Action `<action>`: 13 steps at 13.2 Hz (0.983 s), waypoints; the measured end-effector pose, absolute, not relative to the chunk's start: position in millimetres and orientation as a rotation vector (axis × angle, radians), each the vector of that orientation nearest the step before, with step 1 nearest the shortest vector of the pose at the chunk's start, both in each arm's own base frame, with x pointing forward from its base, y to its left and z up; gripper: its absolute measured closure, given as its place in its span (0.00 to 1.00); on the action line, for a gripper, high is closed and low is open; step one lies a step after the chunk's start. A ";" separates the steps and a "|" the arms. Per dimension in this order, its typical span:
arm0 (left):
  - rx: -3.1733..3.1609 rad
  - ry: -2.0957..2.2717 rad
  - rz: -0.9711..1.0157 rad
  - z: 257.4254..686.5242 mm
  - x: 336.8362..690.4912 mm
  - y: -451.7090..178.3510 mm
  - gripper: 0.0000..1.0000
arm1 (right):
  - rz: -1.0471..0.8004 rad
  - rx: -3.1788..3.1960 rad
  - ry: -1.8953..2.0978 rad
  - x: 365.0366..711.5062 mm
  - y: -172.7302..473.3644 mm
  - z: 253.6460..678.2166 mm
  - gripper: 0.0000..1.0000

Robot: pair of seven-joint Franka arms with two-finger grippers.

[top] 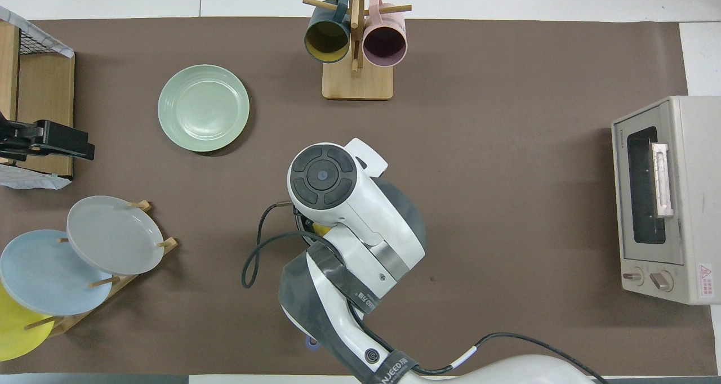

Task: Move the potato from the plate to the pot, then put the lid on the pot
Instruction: 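Lower the glass lid onto the pot with the right gripper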

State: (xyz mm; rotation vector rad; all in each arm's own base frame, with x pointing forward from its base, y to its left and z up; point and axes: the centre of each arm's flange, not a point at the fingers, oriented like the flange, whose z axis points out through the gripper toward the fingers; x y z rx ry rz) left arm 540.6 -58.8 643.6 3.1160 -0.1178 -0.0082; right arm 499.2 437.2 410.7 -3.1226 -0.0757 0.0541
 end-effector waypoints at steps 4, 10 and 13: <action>3.116 -0.119 -0.007 644.1 540.4 -58.7 0.00 | 0.037 -3.116 -0.080 498.9 438.7 409.5 0.34; 3.116 -0.122 -0.011 643.2 539.7 -59.3 0.00 | 0.023 -3.130 -0.115 491.9 443.7 406.5 0.34; 3.117 -0.126 -0.021 642.1 538.3 -60.5 0.00 | 0.020 -3.129 -0.113 492.3 443.4 406.4 0.34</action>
